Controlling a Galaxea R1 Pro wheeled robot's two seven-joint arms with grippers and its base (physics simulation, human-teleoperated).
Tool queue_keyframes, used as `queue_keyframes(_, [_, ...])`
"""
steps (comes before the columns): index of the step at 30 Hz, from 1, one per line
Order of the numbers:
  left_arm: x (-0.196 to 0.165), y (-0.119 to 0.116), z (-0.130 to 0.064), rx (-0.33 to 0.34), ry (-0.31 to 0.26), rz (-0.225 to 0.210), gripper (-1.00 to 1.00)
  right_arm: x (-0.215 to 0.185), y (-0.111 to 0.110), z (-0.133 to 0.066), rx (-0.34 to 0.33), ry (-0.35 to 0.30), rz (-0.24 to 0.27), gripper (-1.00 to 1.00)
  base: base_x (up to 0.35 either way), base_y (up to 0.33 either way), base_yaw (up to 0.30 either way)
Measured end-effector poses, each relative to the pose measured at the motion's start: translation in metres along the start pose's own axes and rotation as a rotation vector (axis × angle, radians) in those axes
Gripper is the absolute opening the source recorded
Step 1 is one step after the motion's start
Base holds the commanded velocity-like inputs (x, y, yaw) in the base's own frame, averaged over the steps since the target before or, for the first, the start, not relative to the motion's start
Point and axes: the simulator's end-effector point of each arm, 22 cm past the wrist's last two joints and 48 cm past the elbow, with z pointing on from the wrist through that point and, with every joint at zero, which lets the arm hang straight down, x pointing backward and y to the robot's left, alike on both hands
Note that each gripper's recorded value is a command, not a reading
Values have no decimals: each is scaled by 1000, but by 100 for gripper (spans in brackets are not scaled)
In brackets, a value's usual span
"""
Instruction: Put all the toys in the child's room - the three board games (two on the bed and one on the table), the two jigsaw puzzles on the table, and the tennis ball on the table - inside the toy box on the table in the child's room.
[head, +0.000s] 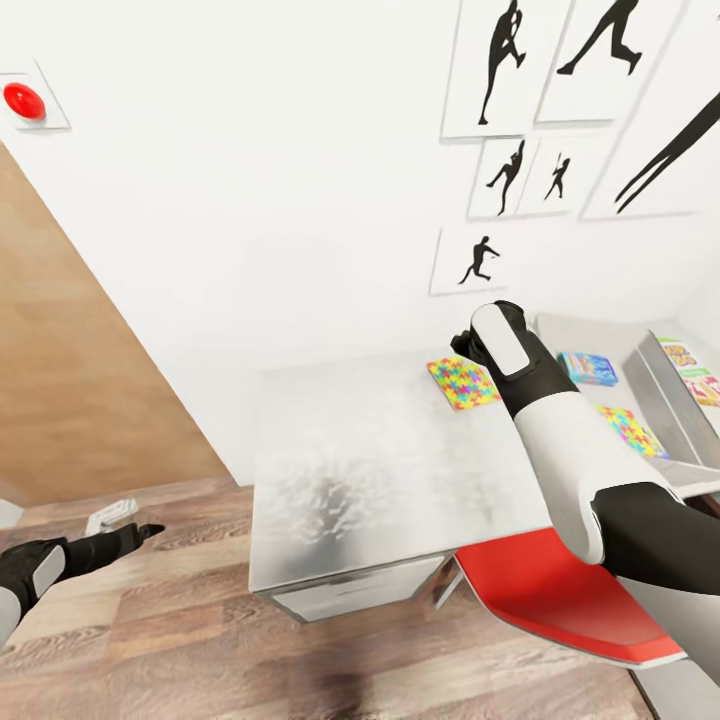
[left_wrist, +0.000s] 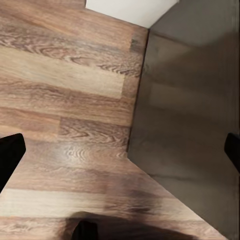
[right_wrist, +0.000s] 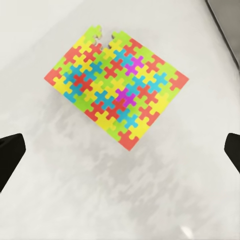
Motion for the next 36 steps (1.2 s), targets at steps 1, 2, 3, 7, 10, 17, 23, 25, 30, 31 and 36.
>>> queue_keyframes(1, [1, -1, 0, 8, 2, 0, 100, 1, 0, 1, 0, 1, 0, 100, 0, 0, 0])
queue_keyframes(2, [1, -2, 1, 14, 4, 0, 100, 2, 0, 2, 0, 3, -1, 100, 0, 0, 0])
queue_keyframes(3, [2, -3, 1, 21, 7, 1, 100, 2, 0, 3, 1, 4, -2, 100, 0, 0, 0])
queue_keyframes(7, [6, 1, 3, 5, 17, 4, 100, 5, -1, 8, 4, 10, -4, 100, 0, 0, 0])
queue_keyframes(10, [11, 18, 5, -72, 31, 17, 100, 7, -1, 11, 6, 14, -5, 100, 0, 0, 0])
queue_keyframes(17, [33, 66, 3, -269, 63, 42, 100, 13, -2, 18, 12, 24, -8, 100, 0, 0, 0])
queue_keyframes(23, [58, 89, 1, -332, 86, 66, 100, 17, -3, 24, 17, 31, -10, 100, 0, 0, 0])
queue_keyframes(25, [72, 100, 0, -362, 101, 89, 100, 18, -3, 26, 18, 33, -11, 100, 0, 0, 0])
queue_keyframes(30, [105, 127, -7, -449, 132, 171, 100, 19, -2, 30, 18, 35, -12, 100, 0, 0, 0])
queue_keyframes(31, [110, 133, -9, -466, 136, 185, 100, 18, -2, 30, 18, 35, -12, 100, 0, 0, 0])
queue_keyframes(36, [135, 162, -22, -556, 152, 244, 100, 17, -1, 33, 18, 36, -12, 100, 0, 0, 0])
